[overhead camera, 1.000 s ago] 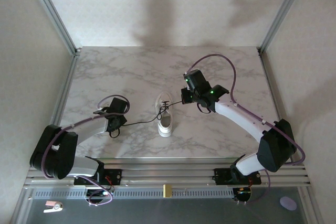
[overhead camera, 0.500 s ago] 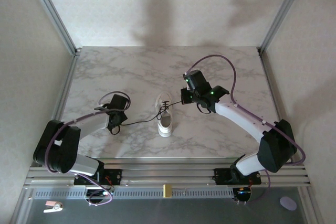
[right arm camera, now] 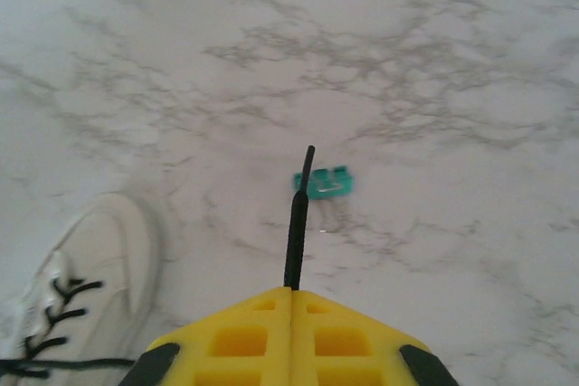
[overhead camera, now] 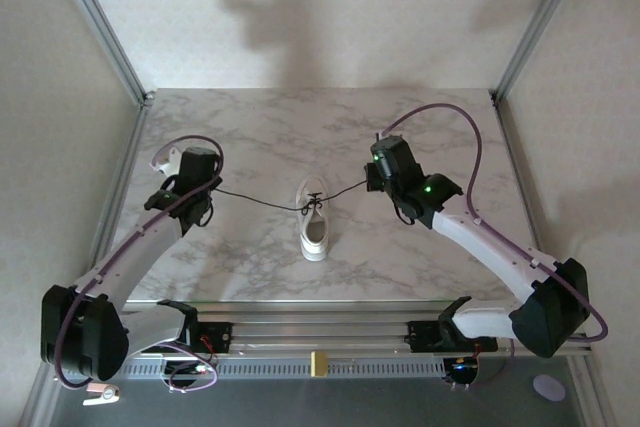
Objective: Tie the shoes
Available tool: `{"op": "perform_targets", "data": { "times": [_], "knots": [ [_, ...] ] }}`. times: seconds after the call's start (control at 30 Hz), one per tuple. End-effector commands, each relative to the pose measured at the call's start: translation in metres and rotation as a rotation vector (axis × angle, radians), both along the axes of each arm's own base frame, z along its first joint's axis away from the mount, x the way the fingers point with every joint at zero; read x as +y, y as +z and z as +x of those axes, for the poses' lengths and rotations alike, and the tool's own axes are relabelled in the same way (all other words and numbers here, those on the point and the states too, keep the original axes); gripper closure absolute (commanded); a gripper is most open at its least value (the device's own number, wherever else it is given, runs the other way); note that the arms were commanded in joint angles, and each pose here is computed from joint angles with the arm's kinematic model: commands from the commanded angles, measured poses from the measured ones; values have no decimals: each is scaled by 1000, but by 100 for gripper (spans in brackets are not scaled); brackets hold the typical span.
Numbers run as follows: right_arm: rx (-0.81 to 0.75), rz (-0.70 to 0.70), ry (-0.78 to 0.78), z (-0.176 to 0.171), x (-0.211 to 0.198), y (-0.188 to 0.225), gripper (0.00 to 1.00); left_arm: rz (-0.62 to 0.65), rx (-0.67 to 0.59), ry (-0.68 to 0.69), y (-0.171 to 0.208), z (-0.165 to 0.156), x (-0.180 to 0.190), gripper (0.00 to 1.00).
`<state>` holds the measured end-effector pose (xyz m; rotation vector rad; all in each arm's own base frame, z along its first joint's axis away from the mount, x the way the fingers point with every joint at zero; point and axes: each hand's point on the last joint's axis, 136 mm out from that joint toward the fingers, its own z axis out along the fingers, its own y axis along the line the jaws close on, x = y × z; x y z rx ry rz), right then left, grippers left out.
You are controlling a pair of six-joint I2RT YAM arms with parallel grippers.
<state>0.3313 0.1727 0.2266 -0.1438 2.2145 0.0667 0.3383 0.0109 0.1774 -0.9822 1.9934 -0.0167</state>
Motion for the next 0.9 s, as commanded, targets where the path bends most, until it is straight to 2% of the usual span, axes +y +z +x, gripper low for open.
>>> {"op": "perform_targets", "data": {
  "times": [0.0,0.4,0.87],
  "knots": [
    [-12,-75,-88,-4,-30,-1,100,62,23,56,13,-9,21,100],
    [31,-203,-218,-5,-81,-10,100,87,-5,106,41,-4,50,100],
    [188,-272,-349,-5,-126,-52,100,86,48,126,21,-5,65,100]
  ]
}}
